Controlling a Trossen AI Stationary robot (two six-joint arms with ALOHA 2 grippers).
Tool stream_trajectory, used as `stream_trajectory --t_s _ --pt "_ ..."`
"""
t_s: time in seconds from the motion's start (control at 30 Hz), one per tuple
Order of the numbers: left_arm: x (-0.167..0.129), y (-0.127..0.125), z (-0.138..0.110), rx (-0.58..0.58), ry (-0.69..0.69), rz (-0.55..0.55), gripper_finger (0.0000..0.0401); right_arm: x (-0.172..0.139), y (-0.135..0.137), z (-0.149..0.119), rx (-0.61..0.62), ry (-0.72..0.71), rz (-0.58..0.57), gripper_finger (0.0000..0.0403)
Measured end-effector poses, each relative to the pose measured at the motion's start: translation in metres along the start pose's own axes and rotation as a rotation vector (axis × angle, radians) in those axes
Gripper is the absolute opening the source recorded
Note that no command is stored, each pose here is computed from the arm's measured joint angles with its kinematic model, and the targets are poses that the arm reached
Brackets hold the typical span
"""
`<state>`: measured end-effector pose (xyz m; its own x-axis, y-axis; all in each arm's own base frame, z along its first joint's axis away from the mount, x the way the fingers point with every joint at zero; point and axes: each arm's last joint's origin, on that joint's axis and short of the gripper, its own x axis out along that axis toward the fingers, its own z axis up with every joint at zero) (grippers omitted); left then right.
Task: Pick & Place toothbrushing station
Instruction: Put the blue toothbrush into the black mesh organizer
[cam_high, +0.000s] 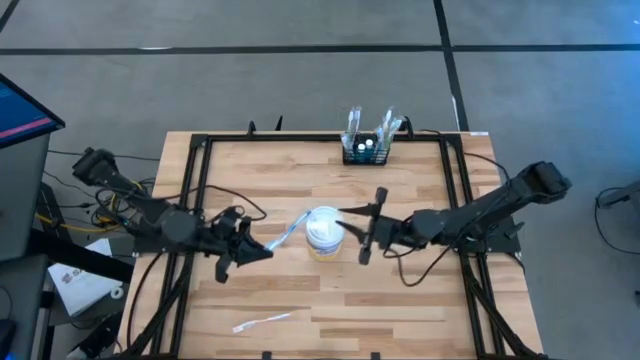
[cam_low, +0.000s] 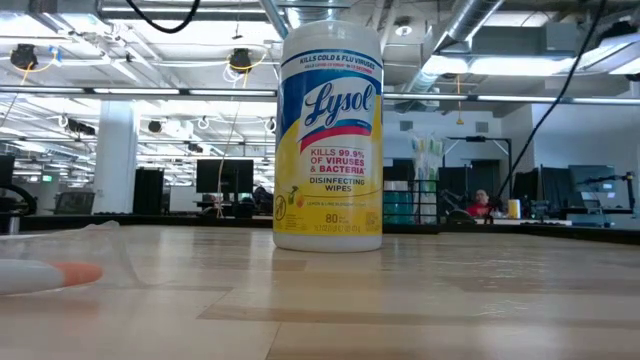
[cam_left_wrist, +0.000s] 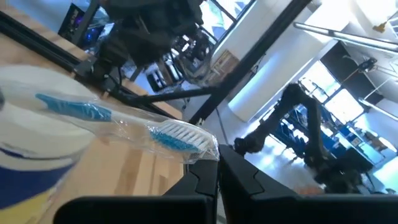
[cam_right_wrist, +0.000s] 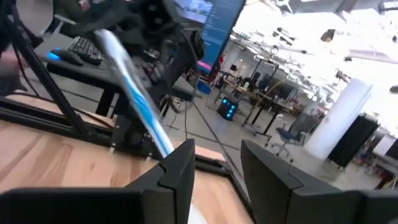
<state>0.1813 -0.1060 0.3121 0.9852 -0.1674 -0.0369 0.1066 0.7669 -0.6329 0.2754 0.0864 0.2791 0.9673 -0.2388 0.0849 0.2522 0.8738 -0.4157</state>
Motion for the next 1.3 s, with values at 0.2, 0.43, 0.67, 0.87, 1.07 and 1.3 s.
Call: stream_trajectory --t_s 0.2,0.43,0.67,0.87,1.07,1.3 --pt "0.006 0.012 0.012 0.008 -0.026 0.003 0.0000 0.027 0.020 0.011 -0.099 0.002 0.014 0.0120" --pt "0.011 0.022 0.023 0.002 -0.052 0.009 0.0000 0.050 0.036 0.018 -0.162 0.010 0.020 0.0120" --pt "0.019 0.032 0.025 0.006 -0.054 0.041 0.0000 0.070 0.047 0.027 -0.230 0.063 0.053 0.0120" --pt "0.027 0.035 0.025 0.006 -0.048 0.018 0.0000 0.083 0.052 0.032 -0.249 0.086 0.063 0.0120" --pt "0.032 0.036 0.023 0.024 -0.044 0.010 0.0000 0.088 0.046 0.033 -0.251 0.097 0.051 0.0121" --pt "0.033 0.034 0.024 0.030 -0.061 -0.022 0.0000 0.090 0.044 0.030 -0.258 0.114 0.050 0.0121"
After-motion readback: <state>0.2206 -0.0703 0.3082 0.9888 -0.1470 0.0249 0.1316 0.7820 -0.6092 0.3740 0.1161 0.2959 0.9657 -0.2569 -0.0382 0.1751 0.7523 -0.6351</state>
